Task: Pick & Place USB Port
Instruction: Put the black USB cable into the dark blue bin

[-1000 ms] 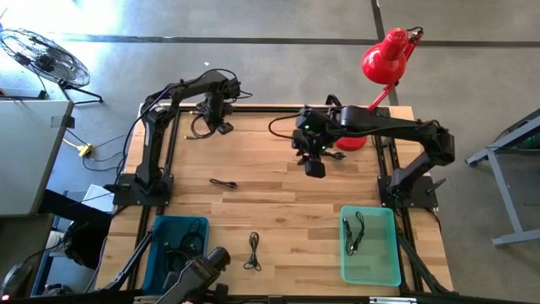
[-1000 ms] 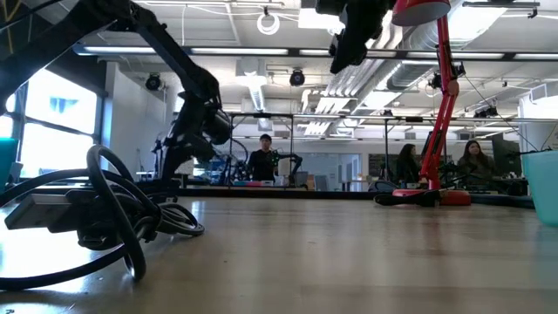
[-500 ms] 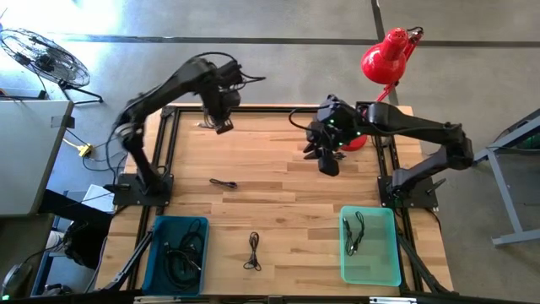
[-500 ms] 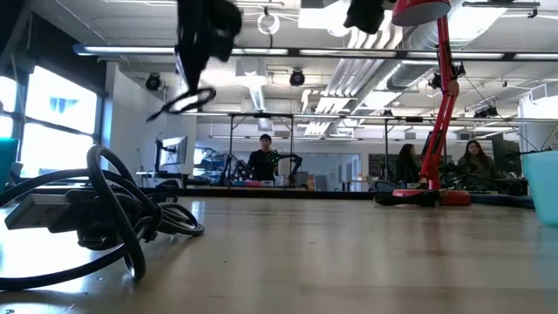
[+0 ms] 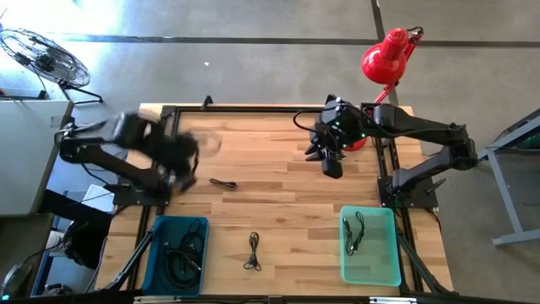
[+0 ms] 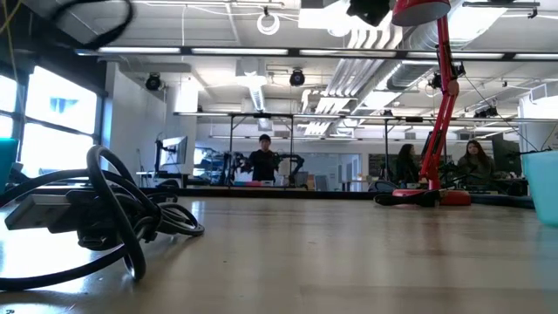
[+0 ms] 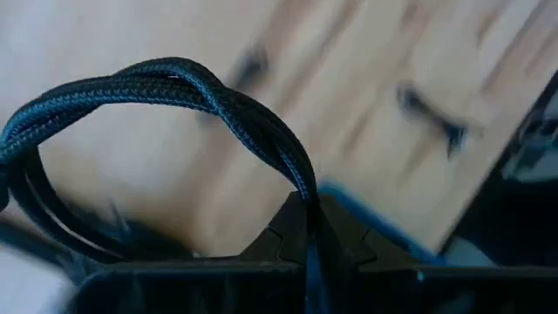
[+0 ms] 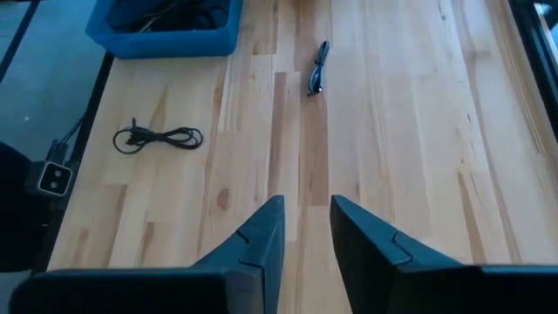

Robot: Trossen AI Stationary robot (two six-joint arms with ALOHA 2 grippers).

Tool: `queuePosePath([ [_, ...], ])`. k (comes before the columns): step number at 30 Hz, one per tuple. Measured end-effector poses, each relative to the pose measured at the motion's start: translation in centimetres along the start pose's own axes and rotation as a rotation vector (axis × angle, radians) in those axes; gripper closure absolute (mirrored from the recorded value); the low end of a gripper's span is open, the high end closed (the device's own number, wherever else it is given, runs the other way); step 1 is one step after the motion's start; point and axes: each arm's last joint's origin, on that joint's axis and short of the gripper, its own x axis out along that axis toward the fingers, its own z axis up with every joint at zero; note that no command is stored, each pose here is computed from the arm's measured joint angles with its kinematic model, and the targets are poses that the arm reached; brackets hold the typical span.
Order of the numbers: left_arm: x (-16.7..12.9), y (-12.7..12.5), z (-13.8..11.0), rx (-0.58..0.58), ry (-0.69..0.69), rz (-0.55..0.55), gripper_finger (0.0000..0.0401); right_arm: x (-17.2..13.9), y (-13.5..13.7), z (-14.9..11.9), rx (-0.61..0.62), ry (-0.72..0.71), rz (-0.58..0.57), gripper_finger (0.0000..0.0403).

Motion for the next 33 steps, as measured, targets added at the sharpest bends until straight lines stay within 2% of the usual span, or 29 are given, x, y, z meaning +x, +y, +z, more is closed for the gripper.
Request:
queuePosePath([
  [4, 3.5, -2.5, -4.7, -0.108, 0.158, 0.037, 0.04, 0.1, 0.3, 0.2, -0.028, -0.018, 0.004, 0.0316],
  [6, 4.9, -3.8, -6.7, -0.135, 0.197, -0.007, 0.04, 0.1, 0.3, 0.4, -0.039, -0.034, 0.003, 0.0316],
  [11, 8.2, -7.5, -10.7, -0.233, 0.135, -0.204, 0.04, 0.1, 0.2, 0.8, -0.067, -0.073, -0.002, 0.0316],
  [15, 11.2, -8.7, -13.2, -0.281, 0.15, -0.196, 0.04, 0.0, 0.2, 1.0, -0.074, -0.094, -0.003, 0.0316],
  [21, 14.7, -9.6, -14.3, -0.294, 0.23, -0.187, 0.04, 0.1, 0.3, 0.9, -0.066, -0.087, 0.017, 0.0316],
  [28, 16.4, -10.4, -15.1, -0.28, 0.355, -0.246, 0.0396, 0.2, 1.0, 0.7, -0.077, -0.059, 0.046, 0.0315],
  [33, 16.5, -10.1, -15.3, -0.177, 0.386, -0.226, 0.0344, 0.4, 1.8, 0.5, -0.092, -0.038, 0.068, 0.0315],
])
